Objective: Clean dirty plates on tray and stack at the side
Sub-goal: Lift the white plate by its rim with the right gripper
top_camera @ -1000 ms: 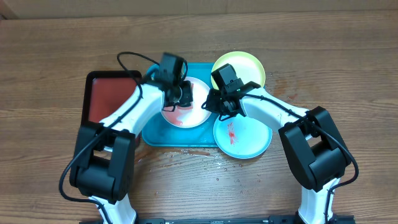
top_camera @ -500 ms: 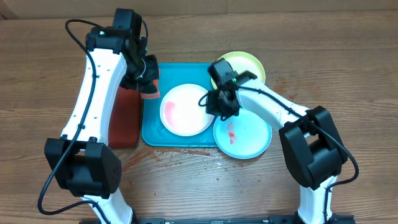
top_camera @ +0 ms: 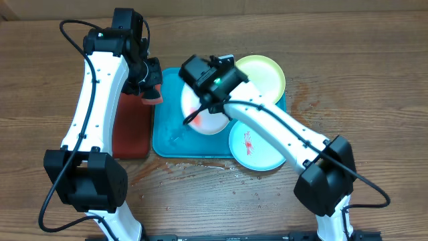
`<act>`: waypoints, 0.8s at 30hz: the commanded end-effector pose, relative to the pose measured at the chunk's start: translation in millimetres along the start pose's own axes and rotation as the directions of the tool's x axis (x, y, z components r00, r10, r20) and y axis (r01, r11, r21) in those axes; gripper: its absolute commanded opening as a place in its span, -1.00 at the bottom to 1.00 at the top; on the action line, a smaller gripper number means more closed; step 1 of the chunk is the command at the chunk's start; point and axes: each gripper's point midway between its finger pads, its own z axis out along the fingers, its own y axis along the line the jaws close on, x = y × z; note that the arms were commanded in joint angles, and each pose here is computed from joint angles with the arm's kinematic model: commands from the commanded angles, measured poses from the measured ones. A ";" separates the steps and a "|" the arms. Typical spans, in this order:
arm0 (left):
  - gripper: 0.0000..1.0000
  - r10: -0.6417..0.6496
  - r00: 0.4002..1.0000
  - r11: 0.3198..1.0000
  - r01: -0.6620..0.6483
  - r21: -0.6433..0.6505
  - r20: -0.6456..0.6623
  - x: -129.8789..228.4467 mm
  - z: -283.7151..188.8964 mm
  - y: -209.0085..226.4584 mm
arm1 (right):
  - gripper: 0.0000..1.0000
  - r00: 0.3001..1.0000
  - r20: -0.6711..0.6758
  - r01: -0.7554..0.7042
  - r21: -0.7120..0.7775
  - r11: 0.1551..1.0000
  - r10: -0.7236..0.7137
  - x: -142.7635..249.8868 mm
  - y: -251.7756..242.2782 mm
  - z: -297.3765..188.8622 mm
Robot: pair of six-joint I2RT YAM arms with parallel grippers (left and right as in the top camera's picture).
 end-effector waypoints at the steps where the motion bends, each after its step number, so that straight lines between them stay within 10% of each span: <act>1: -0.91 -0.018 0.999 1.000 0.018 -0.003 0.045 -8.3 -11.8 0.9 | -0.93 0.959 0.280 -0.112 0.226 0.968 0.045 -34.3 -33.7 -38.9; 10: -0.92 -0.017 0.999 1.000 0.017 -0.003 0.044 -7.9 -11.7 0.3 | -0.93 0.801 0.597 -0.226 0.374 0.900 -0.047 -45.4 -41.3 -109.0; 24: -0.92 -0.020 0.999 1.000 0.020 -0.001 0.037 -6.4 -11.6 -0.2 | -0.93 0.752 0.653 -0.251 0.402 0.881 -0.084 -51.6 -49.6 -127.0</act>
